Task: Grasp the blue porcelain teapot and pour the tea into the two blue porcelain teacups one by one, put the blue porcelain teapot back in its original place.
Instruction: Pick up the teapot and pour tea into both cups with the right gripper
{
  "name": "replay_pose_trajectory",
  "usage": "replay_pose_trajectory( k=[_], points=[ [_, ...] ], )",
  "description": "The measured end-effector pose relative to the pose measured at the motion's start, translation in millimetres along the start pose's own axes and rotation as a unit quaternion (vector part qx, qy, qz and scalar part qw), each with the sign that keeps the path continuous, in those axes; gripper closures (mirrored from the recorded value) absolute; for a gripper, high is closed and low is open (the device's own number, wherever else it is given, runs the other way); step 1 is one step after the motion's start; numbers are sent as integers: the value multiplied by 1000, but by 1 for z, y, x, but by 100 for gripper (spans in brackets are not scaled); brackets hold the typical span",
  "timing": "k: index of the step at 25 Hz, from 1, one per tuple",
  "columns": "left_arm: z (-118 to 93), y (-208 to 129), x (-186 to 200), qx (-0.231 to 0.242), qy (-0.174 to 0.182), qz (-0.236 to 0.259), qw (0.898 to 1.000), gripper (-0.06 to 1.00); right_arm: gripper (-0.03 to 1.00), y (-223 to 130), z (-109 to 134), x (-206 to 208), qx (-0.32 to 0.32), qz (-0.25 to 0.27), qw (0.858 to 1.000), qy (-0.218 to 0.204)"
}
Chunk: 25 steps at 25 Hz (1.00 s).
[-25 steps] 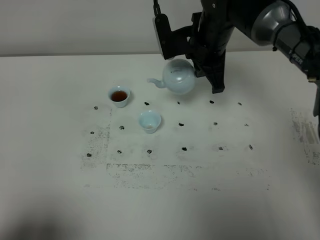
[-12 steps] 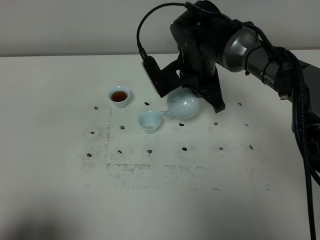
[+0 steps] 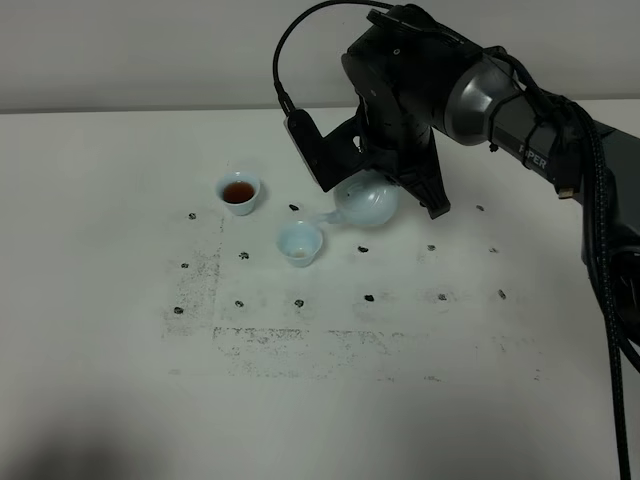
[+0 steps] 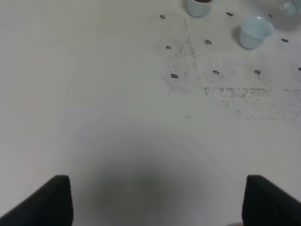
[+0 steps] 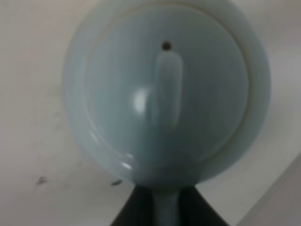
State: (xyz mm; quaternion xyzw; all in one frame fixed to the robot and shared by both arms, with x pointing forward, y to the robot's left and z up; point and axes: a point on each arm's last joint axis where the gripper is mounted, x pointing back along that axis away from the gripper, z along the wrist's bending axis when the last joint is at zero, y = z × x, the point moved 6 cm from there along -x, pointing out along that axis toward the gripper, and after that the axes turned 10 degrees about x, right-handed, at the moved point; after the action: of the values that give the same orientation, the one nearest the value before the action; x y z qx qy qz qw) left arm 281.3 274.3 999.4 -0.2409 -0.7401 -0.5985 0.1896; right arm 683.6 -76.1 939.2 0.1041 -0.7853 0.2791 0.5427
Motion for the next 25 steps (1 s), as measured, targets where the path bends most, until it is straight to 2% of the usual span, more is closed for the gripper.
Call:
replay_pose_trajectory(
  k=[11,20,25],
  points=[
    [0,0,0,0,0,0,1000,24,92,17,-17,7,35,4,998,-54],
    [0,0,0,0,0,0,1000,24,92,16,-15,-2,65,19,997,-44],
    [0,0,0,0,0,0,1000,24,92,16,-18,2,90,48,993,-52]
  ],
)
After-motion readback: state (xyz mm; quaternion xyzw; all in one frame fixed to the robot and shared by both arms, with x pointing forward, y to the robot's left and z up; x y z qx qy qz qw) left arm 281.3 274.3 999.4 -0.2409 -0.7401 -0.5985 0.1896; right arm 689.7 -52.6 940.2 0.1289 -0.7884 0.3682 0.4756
